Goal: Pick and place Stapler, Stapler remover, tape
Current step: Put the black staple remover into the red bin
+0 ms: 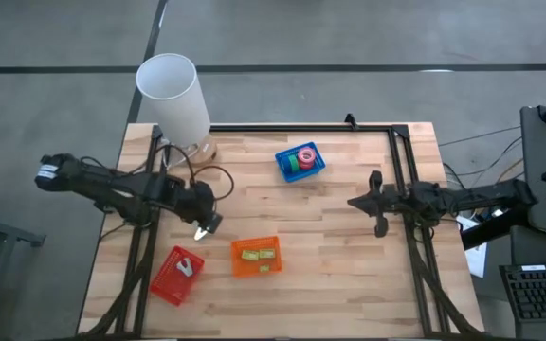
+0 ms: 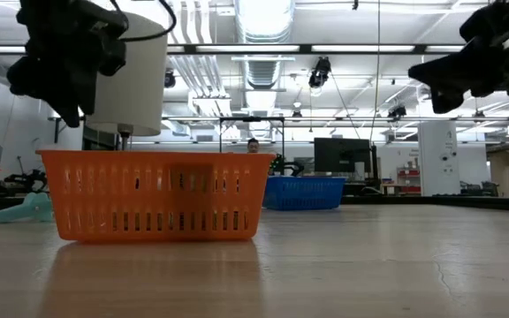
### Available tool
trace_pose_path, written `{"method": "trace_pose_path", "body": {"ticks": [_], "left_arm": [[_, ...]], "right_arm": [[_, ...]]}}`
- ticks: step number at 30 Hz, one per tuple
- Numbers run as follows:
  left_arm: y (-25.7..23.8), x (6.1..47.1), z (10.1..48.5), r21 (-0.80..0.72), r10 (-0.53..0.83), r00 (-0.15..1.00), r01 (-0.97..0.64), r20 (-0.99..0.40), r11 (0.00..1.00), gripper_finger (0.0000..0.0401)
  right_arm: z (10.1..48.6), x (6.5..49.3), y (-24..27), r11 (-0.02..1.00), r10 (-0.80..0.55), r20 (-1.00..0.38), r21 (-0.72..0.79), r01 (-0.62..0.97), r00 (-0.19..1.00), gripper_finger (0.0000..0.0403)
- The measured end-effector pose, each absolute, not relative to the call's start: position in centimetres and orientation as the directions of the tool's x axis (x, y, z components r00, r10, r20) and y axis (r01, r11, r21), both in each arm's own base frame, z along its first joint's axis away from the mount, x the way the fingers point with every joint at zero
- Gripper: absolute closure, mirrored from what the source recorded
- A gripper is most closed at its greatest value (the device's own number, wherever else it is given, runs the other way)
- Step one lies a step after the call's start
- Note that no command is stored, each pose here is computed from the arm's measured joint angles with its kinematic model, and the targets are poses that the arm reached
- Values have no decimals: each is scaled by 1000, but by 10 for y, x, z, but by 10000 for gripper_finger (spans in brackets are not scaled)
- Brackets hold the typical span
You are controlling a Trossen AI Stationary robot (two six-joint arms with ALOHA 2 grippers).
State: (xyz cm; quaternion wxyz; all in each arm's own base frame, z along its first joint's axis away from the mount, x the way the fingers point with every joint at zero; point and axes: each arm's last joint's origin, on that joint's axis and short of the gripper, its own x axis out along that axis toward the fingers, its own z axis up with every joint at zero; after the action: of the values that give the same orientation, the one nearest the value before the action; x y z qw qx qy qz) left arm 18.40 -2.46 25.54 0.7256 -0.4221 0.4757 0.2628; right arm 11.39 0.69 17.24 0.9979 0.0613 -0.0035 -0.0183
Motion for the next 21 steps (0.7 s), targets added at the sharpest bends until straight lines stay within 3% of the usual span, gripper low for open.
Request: {"method": "trace_pose_path", "body": {"ticks": [8, 12, 21], "left_arm": [[5, 175, 251, -183, 38, 301, -670, -953, 720, 236], [27, 172, 251, -135, 67, 285, -633, -956, 763, 236], [68, 169, 239, -156, -59, 235, -420, -970, 894, 236]], "right_arm": [[159, 110, 7, 975, -36, -97, 217, 57, 995, 394], [156, 110, 7, 980, -37, -133, 190, 63, 990, 394], [154, 111, 7, 982, -38, -156, 179, 66, 987, 394]]}}
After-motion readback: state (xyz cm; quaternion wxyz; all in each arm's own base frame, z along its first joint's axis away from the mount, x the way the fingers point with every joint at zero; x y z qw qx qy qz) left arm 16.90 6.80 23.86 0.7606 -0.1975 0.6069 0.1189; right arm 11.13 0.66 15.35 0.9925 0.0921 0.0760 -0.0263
